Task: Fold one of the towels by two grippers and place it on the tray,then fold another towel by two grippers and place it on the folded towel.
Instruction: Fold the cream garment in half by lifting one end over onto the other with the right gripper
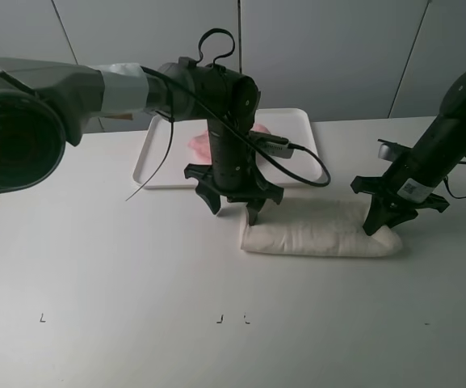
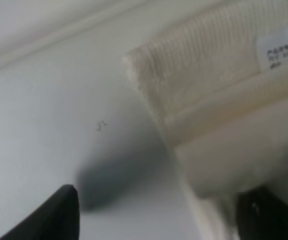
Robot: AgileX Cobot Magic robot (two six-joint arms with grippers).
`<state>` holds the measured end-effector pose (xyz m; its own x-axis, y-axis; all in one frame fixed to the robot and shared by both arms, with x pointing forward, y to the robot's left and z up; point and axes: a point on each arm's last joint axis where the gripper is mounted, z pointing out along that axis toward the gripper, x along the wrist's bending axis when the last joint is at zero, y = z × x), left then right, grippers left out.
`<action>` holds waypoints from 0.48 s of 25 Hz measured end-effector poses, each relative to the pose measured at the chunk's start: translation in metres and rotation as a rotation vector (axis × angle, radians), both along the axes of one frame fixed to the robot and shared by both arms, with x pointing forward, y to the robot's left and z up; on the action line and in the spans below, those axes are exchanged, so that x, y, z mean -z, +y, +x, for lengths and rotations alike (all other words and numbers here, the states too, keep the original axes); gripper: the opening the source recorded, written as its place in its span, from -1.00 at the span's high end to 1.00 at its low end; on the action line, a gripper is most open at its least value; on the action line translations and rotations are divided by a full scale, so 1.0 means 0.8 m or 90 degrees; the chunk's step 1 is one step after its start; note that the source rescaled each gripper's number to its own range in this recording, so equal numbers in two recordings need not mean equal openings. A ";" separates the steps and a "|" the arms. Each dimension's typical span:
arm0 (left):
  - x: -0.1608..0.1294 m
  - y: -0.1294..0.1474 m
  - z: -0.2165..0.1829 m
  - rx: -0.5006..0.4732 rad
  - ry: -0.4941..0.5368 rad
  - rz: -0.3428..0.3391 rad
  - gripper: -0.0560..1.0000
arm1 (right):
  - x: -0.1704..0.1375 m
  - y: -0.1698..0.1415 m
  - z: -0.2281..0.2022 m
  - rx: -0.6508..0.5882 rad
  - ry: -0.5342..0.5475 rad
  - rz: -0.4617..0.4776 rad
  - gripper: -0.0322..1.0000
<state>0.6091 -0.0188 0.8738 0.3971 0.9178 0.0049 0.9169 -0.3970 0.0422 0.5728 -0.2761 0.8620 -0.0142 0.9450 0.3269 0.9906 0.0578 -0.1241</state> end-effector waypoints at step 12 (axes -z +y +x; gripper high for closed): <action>0.000 0.002 0.000 0.008 0.000 0.015 -0.68 | 0.000 0.000 0.000 -0.004 -0.001 0.001 0.84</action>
